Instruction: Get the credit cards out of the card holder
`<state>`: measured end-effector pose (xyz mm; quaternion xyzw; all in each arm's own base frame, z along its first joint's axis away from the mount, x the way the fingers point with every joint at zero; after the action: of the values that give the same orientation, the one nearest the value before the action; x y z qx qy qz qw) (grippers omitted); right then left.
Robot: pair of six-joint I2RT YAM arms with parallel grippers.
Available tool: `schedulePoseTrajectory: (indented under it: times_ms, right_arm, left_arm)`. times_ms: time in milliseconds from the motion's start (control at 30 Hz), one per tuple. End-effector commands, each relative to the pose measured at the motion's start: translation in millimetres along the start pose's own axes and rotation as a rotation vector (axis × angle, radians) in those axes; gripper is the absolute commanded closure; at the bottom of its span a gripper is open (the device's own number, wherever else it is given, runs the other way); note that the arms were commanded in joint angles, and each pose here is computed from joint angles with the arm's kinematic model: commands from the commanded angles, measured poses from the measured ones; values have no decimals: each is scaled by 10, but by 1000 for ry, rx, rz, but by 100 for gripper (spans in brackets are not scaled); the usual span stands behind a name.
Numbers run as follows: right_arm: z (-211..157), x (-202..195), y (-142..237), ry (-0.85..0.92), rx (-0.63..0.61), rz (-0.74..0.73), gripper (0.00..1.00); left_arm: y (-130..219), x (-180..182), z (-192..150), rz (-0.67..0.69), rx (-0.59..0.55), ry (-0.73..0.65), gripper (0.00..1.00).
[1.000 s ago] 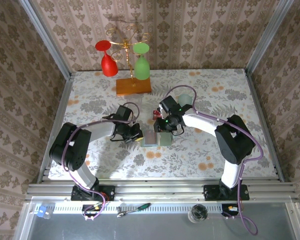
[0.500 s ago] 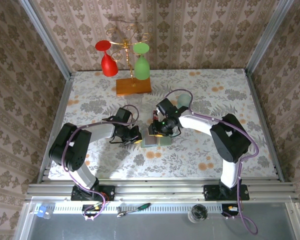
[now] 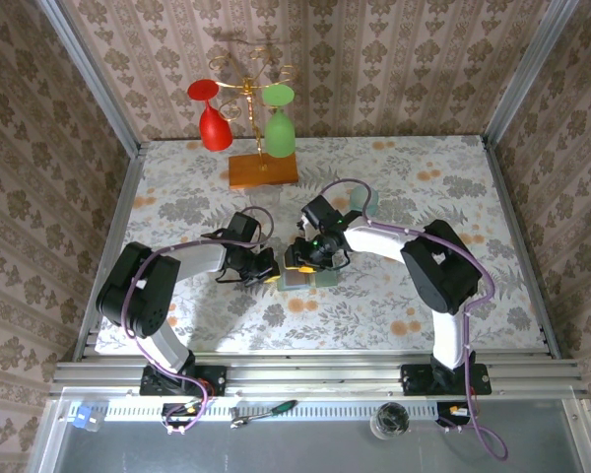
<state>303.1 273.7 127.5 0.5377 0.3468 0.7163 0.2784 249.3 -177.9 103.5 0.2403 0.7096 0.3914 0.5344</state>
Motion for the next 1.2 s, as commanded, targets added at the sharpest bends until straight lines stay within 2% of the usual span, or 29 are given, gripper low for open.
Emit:
schedulePoseTrajectory:
  times_ms: [0,567,900,1167]
  right_arm:
    - [27,28,-41,-19,10,9,58]
    - [-62,-113,8,-26,43,-171,58]
    - [-84,-154,9,-26,39,-176,59]
    - [-87,-185,14,-42,27,-138,60]
  left_arm:
    - [1,74,-11,22,-8,-2,98]
    - [2,110,5,24,-4,7,98]
    - [39,82,10,21,-15,3,98]
    - [200,-96,28,-43,-54,-20,97]
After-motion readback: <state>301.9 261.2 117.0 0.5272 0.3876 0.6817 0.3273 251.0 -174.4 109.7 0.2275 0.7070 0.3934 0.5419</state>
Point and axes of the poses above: each hand's point on the last joint's axis, 136 mm out from that joint toward the fingers, its own y axis back along the fingers, its own x axis along the line the jaws close on, z = x × y, the point moved 10 cm from there along y, back along the fingers, and after that the axes turned 11 degrees about y, right-handed, at the moved point
